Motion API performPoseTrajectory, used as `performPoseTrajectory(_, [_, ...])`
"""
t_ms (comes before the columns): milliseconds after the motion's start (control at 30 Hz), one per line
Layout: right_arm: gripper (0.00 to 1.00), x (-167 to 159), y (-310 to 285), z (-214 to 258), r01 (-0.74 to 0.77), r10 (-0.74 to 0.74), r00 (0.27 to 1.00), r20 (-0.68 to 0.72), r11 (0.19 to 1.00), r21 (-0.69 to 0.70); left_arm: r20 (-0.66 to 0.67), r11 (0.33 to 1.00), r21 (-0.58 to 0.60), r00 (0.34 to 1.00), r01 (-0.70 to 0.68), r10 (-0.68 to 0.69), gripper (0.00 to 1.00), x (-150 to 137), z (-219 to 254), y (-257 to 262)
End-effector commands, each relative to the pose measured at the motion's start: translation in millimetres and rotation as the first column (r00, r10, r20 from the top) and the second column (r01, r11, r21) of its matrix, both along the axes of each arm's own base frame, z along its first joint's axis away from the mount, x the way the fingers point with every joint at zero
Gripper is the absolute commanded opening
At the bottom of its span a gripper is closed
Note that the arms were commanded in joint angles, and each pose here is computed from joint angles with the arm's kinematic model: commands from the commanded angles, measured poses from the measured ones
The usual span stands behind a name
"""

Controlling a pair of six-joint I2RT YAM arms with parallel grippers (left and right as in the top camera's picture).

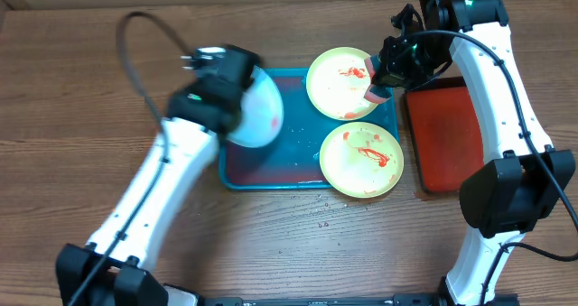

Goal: Clean dirty plates on tray and stack at the side
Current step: 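Carry the white plate left and set it on the table beside the tray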

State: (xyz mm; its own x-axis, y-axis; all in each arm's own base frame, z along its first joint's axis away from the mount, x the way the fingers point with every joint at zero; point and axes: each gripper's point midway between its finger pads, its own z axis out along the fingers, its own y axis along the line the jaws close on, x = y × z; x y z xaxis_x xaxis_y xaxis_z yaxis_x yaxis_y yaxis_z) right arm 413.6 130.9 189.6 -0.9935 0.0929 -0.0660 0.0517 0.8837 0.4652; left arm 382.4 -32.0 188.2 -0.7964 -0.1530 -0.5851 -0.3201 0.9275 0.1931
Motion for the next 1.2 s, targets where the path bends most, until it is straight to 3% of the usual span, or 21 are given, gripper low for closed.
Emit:
performPoseTrajectory(0, [0.04,1.3,-0.7,10.3,0.001,-0.001,0.999,0.032,1.000,0.004,-0.043,0.969,-0.217,0.993,-0.119,0.112,0.04,2.2,-17.1,30.7])
performPoseTrajectory(200, [0.04,1.2,-0.7,10.3,0.001,-0.001,0.999,0.032,1.000,0.004,-0.060,0.856,-0.246,0.889,-0.454,0.454,0.04,-17.6,-32.5,125.1])
performPoseTrajectory(300, [0.04,1.2,-0.7,10.3,0.001,-0.001,0.999,0.032,1.000,0.004,-0.076,0.800,-0.253,0.836,-0.544,0.544,0.04,-28.5,-47.6,151.9])
performPoseTrajectory(467, [0.04,1.2,-0.7,10.3,0.001,-0.001,0.999,0.032,1.000,0.004,-0.070,0.790,-0.227,0.819,-0.569,0.570,0.04,-35.2,-68.9,159.0])
performPoseTrajectory(667, [0.04,1.1,-0.7,10.3,0.001,-0.001,1.000,0.031,1.000,0.004,-0.055,0.674,-0.215,0.698,-0.707,0.714,0.04,-60.5,-105.6,167.9])
performPoseTrajectory(900, [0.04,1.2,-0.7,10.3,0.001,-0.001,0.999,0.032,1.000,0.004,-0.046,0.616,-0.253,0.646,-0.745,0.762,0.04,-75.0,-141.9,163.7])
performPoseTrajectory(967, [0.04,1.1,-0.7,10.3,0.001,-0.001,1.000,0.032,1.000,0.004,-0.040,0.610,-0.262,0.640,-0.748,0.767,0.13,-76.8,-147.8,163.2])
performPoseTrajectory(1100, [0.04,1.1,-0.7,10.3,0.001,-0.001,1.000,0.032,1.000,0.004,-0.034,0.616,-0.264,0.646,-0.742,0.763,0.44,-76.6,-150.8,163.1])
performPoseTrajectory(1167, [0.04,1.1,-0.7,10.3,0.001,-0.001,1.000,0.032,1.000,0.004,-0.027,0.660,-0.247,0.686,-0.710,0.727,0.63,-71.9,-148.4,162.6])
